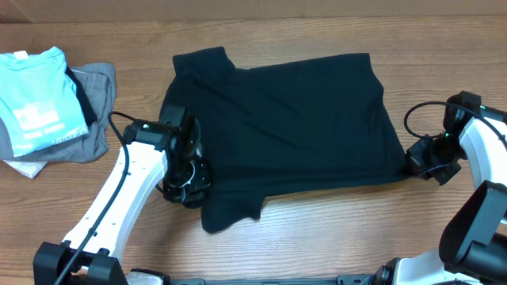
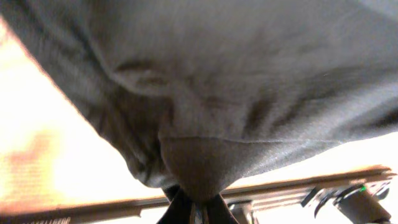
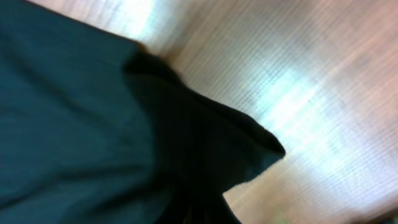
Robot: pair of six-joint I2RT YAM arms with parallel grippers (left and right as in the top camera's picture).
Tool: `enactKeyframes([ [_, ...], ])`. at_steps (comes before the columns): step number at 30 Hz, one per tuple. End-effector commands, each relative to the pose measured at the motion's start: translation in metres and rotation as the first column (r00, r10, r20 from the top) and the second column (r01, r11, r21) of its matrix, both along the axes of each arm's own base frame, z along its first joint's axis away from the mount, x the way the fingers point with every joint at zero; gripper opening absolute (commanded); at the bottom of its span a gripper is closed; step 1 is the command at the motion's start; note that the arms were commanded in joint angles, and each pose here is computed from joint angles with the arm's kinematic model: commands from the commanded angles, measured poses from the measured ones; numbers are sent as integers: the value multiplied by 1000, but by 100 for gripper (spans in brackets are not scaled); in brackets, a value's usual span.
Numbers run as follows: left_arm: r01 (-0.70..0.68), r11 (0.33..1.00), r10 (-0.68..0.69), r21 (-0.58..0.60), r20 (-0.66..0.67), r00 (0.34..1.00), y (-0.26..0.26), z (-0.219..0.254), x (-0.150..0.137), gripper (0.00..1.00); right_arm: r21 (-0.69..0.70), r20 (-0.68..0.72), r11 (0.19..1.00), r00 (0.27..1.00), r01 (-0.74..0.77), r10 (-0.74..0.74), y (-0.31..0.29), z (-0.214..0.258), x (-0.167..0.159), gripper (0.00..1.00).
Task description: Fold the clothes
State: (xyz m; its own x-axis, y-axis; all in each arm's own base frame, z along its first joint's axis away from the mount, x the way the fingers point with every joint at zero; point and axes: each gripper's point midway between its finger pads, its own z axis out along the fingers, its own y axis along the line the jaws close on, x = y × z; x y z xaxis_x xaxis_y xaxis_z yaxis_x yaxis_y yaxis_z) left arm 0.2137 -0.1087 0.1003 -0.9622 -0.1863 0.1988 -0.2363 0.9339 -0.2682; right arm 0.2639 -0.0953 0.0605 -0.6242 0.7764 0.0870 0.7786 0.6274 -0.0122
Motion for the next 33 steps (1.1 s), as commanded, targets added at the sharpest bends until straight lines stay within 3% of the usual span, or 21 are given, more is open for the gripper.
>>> enactKeyframes([
  [1, -37, 998, 40, -50, 55, 998, -5, 8, 16, 4, 10, 118, 995, 989, -96, 94, -1, 12, 23, 4],
  [9, -152, 983, 159, -106, 65, 985, 8, 12, 33, 4, 92, 305, 978, 941, -185, 149, 15, 20, 59, 4],
  [19, -235, 961, 254, -144, 135, 958, 20, 14, 60, 4, 72, 441, 972, 882, -222, 169, 19, 29, 93, 4],
  [33, -318, 945, 325, -69, 237, 915, 38, 10, 87, 4, -50, 444, 957, 852, -287, 279, 35, 29, 111, 6],
])
